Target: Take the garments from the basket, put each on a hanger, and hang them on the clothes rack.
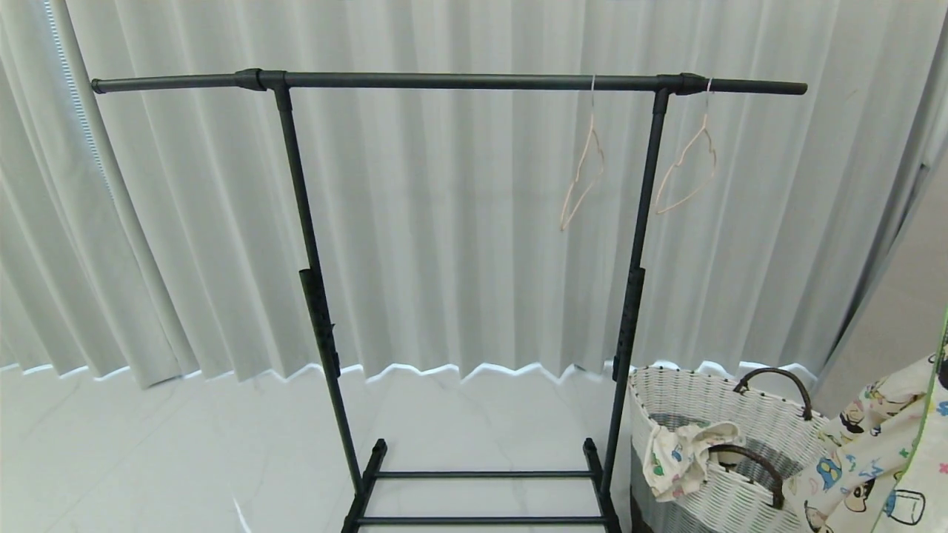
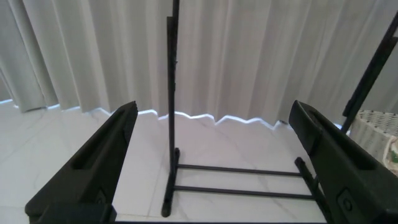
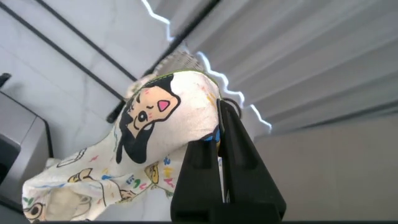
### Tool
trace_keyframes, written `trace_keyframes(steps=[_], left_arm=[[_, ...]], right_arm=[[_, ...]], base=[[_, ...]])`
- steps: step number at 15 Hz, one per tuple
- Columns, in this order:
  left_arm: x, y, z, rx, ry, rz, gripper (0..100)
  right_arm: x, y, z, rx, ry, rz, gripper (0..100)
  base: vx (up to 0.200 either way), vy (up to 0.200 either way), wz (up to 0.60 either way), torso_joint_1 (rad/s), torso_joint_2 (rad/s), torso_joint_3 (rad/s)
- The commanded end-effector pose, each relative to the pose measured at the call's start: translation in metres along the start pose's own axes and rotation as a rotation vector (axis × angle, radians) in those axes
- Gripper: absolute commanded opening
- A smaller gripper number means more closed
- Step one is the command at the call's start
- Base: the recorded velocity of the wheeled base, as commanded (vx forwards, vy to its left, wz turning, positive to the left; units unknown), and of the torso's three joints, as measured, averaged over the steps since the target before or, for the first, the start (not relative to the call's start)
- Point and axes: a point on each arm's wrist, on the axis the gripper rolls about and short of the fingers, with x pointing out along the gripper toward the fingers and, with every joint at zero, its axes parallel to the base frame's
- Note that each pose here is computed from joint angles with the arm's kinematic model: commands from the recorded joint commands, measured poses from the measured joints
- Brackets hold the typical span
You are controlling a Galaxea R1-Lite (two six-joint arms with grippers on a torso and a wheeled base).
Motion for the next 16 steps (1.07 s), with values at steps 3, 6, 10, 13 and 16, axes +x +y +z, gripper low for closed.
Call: trace_keyframes(steps=[3, 6, 10, 13, 16], left_arm=[[0.000, 0.000, 0.000, 0.002, -0.001, 0.001, 100], [0.000, 0.000, 0.000, 0.003, 0.001, 0.001, 100], [0.000, 0.000, 0.000, 0.046, 0.002, -0.008, 100], [0.000, 0.000, 0.000, 0.074, 0.001, -0.012, 100], [-0.002, -0.002, 0.009, 0.073, -0.029, -0.070, 100]], right_arm=[[0.026, 0.017, 0.014, 0.038, -0.028, 0.145, 0], [0.060, 0.052, 0.049, 0.143, -0.083, 0.332, 0], [0.105, 0.085, 0.097, 0.203, -0.137, 0.407, 0], [0.125, 0.094, 0.108, 0.208, -0.148, 0.405, 0], [0.140, 0.111, 0.116, 0.213, -0.164, 0.430, 0]], base=[[0.000, 0.067, 0.00, 0.002, 0.00, 0.001], [0.000, 0.000, 0.00, 0.000, 0.00, 0.000], [0.000, 0.000, 0.00, 0.000, 0.00, 0.000], [0.000, 0.000, 0.00, 0.000, 0.00, 0.000], [0.000, 0.000, 0.00, 0.000, 0.00, 0.000]])
